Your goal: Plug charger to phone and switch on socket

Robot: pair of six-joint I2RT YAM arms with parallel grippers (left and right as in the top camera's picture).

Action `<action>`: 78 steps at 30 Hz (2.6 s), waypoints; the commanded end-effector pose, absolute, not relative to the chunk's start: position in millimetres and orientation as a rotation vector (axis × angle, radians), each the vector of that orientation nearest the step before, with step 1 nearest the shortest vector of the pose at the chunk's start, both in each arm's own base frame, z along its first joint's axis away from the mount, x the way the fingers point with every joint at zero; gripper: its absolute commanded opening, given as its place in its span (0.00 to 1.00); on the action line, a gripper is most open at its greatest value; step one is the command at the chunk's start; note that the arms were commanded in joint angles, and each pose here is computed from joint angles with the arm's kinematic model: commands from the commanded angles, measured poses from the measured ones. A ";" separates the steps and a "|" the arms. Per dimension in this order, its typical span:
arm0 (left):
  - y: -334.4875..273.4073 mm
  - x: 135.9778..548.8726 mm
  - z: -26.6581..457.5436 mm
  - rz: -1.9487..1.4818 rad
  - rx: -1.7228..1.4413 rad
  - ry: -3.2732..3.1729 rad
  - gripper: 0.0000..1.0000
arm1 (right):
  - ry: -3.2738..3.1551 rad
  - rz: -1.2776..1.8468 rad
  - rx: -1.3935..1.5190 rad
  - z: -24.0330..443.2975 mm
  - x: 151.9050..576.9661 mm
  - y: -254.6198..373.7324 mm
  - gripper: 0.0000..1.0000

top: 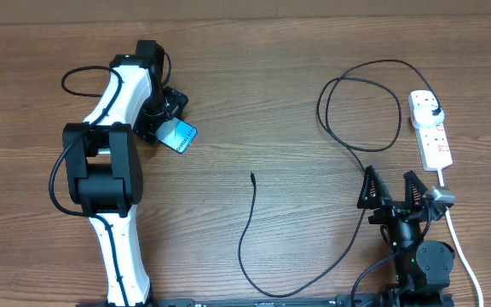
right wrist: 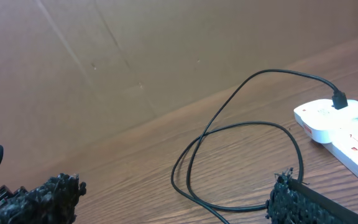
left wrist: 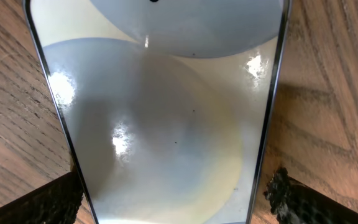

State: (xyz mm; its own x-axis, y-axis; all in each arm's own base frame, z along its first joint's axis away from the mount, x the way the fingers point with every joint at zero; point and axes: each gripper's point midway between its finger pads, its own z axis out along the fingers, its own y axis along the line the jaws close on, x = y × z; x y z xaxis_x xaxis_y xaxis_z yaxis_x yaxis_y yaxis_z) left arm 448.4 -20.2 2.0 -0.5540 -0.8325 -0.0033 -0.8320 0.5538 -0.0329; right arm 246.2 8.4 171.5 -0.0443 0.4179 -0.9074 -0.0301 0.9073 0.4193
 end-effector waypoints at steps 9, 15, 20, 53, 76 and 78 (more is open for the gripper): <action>-22.1 431.3 -15.7 0.010 -1.509 2.794 0.93 | 1.577 0.362 0.307 169.4 246.4 7.8 1.00; -22.1 431.3 -15.7 0.010 -1.509 2.794 0.90 | 1.577 0.362 0.307 169.4 246.4 7.8 1.00; -22.1 431.1 -15.6 0.011 -1.509 2.795 0.90 | 1.577 0.362 0.307 169.4 246.4 7.8 1.00; -24.1 430.8 -15.6 -0.005 -1.506 2.804 0.04 | 1.577 0.362 0.307 169.4 246.4 7.8 1.00; -72.3 460.4 123.8 -0.598 -1.340 2.691 0.05 | 1.577 0.362 0.307 169.4 246.4 7.8 1.00; -92.6 454.1 131.6 -0.775 -1.353 2.732 0.04 | 1.577 0.362 0.307 169.4 246.4 7.9 1.00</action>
